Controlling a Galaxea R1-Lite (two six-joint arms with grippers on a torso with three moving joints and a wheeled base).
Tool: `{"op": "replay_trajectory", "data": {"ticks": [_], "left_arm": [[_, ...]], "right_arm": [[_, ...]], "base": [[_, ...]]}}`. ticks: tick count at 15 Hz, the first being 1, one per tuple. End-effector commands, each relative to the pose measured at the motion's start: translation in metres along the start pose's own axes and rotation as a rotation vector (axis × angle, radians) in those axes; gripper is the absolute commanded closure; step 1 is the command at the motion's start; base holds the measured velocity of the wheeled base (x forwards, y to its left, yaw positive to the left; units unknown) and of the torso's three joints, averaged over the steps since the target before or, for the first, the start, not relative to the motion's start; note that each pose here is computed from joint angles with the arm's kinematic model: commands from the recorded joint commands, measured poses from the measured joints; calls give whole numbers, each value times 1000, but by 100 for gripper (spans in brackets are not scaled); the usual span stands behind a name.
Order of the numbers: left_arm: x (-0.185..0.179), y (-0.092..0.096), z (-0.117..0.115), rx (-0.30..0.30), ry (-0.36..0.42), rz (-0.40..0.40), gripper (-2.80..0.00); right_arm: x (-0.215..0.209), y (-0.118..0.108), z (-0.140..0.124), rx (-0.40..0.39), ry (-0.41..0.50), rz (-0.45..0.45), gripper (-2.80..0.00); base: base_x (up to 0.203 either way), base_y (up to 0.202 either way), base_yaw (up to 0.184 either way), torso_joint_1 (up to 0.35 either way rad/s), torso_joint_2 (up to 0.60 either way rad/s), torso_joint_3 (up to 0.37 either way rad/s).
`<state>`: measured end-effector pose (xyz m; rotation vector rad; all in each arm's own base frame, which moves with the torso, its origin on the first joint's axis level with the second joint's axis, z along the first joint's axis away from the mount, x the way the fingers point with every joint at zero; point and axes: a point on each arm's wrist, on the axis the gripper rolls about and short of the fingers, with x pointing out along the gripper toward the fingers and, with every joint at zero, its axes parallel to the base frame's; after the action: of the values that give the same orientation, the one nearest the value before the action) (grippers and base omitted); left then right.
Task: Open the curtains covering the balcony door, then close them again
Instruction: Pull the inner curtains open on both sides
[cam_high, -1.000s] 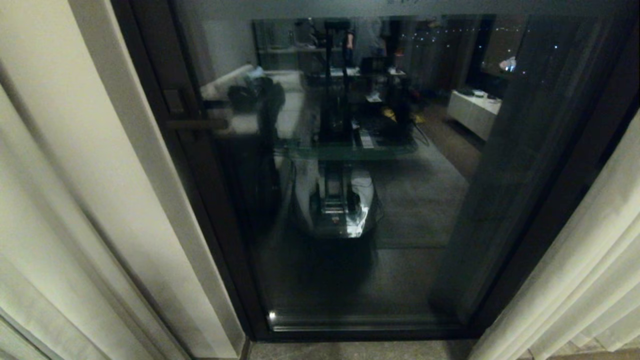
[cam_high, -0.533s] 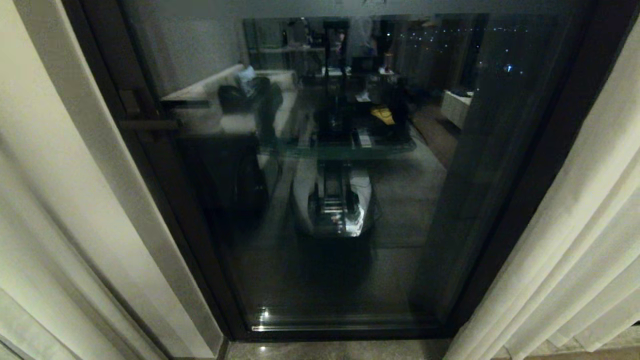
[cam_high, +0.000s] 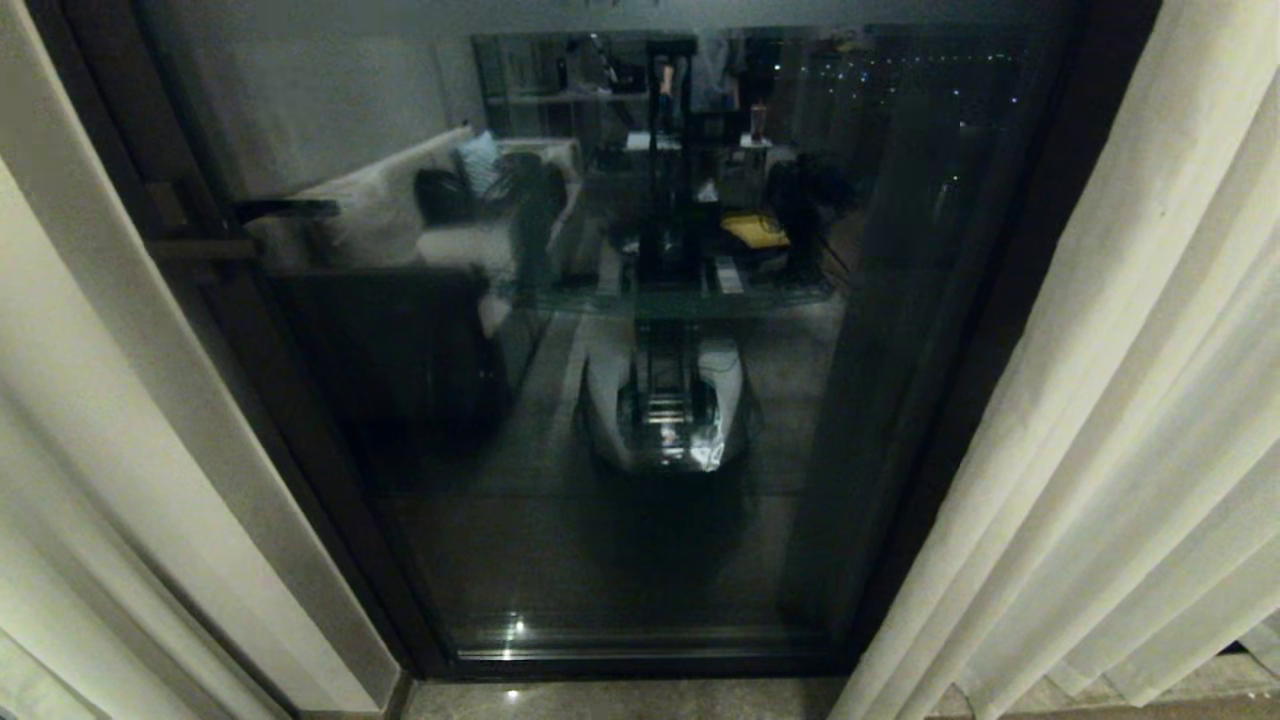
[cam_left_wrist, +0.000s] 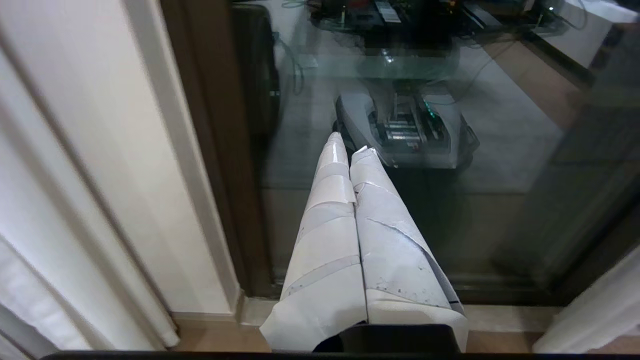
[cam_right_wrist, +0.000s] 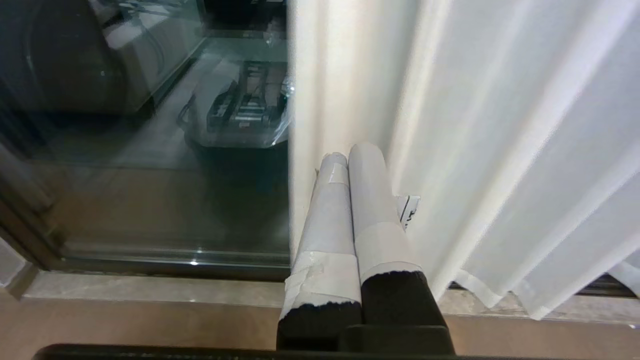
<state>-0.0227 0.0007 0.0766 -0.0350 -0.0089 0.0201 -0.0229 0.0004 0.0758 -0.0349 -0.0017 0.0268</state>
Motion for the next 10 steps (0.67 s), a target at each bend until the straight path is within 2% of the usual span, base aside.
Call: {"op": "replay_trajectory", "data": {"ticks": [1, 2, 10], "left_arm": [[0, 0, 0, 0, -2, 1, 0], [0, 0, 0, 0, -2, 1, 0], [0, 0, 0, 0, -2, 1, 0]], "right_arm": [[0, 0, 0, 0, 2, 1, 0], [0, 0, 0, 0, 4, 1, 0], [0, 0, 0, 0, 0, 1, 0]], "base": [[0, -147, 0, 2, 2, 2], [0, -99, 3, 2, 2, 2], [0, 0, 0, 0, 0, 0]]}}
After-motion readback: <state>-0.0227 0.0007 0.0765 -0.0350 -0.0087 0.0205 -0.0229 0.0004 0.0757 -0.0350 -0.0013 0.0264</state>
